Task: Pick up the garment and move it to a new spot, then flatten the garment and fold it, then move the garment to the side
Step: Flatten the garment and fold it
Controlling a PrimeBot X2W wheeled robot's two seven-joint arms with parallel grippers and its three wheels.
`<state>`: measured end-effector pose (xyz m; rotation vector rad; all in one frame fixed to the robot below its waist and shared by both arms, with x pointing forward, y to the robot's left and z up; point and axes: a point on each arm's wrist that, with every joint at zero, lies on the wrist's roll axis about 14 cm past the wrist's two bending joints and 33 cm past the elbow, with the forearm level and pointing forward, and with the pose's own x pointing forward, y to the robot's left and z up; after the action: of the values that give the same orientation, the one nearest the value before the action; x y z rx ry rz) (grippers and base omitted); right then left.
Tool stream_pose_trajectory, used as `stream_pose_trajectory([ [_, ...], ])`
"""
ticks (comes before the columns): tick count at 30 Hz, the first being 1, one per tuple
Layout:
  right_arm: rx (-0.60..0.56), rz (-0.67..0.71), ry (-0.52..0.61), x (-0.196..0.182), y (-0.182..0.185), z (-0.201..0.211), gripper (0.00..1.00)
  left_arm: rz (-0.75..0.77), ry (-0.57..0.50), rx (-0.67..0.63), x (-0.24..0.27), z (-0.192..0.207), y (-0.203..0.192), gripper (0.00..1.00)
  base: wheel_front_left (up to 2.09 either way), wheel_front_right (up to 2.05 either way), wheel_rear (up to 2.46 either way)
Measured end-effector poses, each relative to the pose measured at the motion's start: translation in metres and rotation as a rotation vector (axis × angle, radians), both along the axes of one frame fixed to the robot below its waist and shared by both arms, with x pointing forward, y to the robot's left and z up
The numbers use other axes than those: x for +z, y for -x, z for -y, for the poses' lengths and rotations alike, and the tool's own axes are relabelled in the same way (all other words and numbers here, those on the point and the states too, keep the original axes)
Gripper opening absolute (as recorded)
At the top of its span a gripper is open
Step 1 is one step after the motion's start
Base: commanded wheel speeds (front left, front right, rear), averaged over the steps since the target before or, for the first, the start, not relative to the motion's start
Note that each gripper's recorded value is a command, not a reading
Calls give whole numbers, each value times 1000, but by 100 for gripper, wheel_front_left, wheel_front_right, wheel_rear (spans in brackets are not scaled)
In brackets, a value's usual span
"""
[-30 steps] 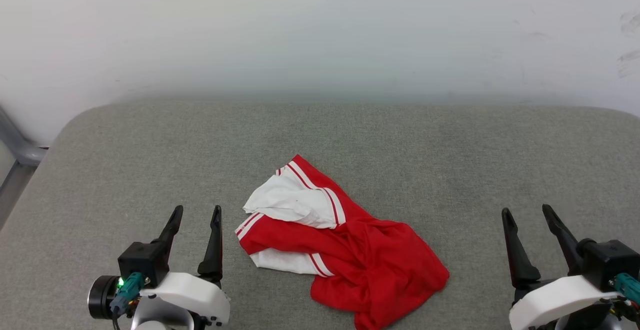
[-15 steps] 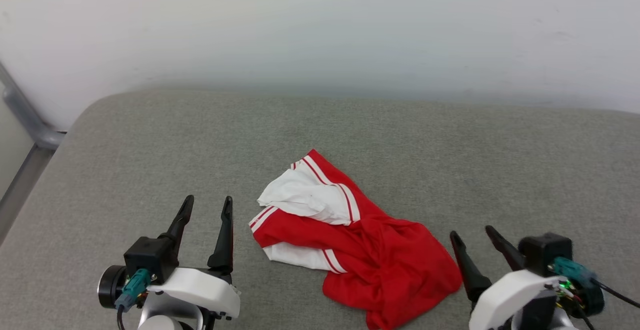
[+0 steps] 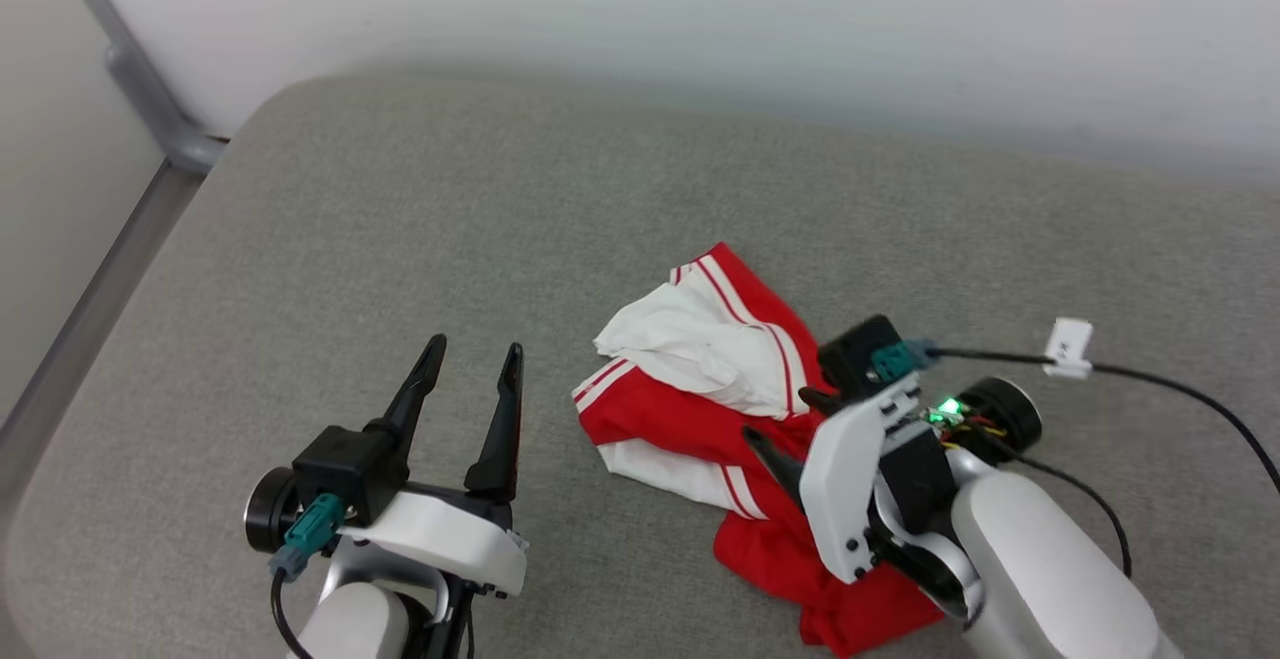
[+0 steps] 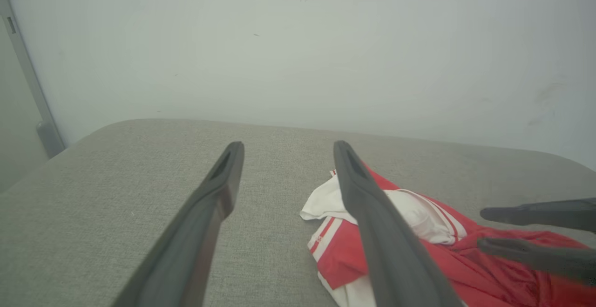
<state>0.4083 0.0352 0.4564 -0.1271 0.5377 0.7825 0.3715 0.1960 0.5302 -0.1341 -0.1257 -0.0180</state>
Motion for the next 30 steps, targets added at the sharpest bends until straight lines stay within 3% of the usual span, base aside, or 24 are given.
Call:
stream_pose_trajectory([
  [10, 62, -134, 227, -55, -16, 8, 100, -28, 9, 34, -11, -10, -6, 100, 0, 0, 0],
  [11, 63, -145, 235, -59, -16, 9, 75, -30, 10, 40, -12, -12, -6, 100, 0, 0, 0],
  [13, 66, -156, 242, -62, -16, 9, 0, -35, 10, 42, -14, -13, -6, 100, 0, 0, 0],
  [18, 53, -105, 207, -48, -25, 7, 0, -27, 11, 40, -12, -12, -7, 100, 0, 0, 0],
  [24, -19, 1, 85, -4, -43, 10, 0, -9, 7, 23, -7, -6, -2, 100, 0, 0, 0],
  [27, -146, 39, -2, 18, -58, 38, 0, -4, 9, 1, -6, 1, -2, 100, 0, 0, 0],
  [30, -288, 14, -45, 13, -60, 79, 0, -2, 10, -17, -6, 7, -3, 100, 0, 0, 0],
])
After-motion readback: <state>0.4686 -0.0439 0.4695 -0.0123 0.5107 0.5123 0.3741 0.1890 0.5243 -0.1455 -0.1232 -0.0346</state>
